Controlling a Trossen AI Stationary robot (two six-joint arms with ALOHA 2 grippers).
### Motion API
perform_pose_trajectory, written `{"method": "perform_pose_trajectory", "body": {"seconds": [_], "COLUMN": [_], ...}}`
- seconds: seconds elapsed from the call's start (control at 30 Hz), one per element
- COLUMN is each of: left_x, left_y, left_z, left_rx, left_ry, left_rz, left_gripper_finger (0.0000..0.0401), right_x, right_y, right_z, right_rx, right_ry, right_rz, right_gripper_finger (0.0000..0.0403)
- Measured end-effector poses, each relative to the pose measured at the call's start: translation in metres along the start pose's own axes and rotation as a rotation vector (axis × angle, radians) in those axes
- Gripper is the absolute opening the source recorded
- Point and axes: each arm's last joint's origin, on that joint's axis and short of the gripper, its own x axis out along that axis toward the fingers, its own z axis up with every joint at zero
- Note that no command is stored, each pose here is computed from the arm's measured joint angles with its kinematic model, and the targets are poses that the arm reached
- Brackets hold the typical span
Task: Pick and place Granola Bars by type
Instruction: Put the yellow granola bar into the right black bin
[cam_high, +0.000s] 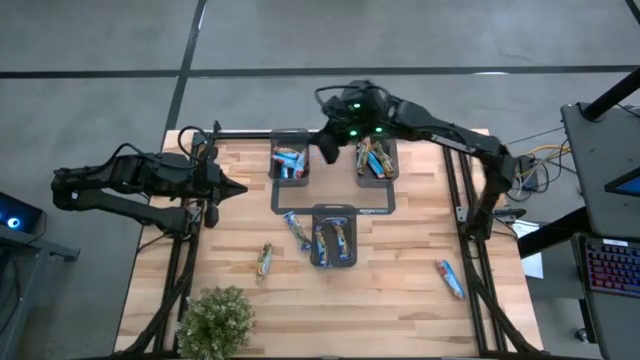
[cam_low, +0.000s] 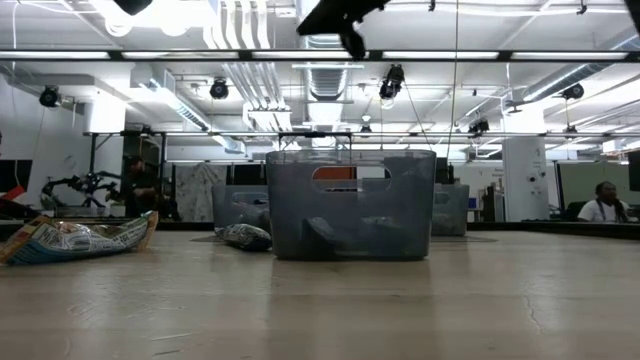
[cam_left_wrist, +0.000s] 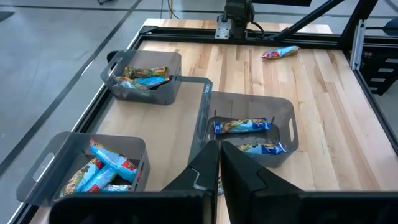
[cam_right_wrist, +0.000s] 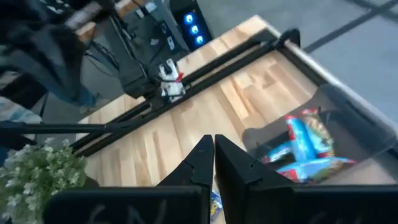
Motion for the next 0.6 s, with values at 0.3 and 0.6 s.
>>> {"method": "perform_pose_trajectory", "body": {"seconds": [0.3,0.6], "left_x": [0.0,0.0], "left_y": [0.0,0.0], "left_z": [0.0,0.0], "left_rx": [0.001,0.0], "left_ry": [0.0,0.0], "left_rz": [0.0,0.0], "left_gripper_finger": [0.0,0.0], "right_x": [-0.07,-0.131], "right_y": [0.01,0.025], "right_z": [-0.038,-0.088], "right_rx": [-0.088,-0.107], "right_ry": [-0.083,-0.242], "right_rz": [-0.008,0.119], "right_gripper_finger": [0.0008,0.0008]}}
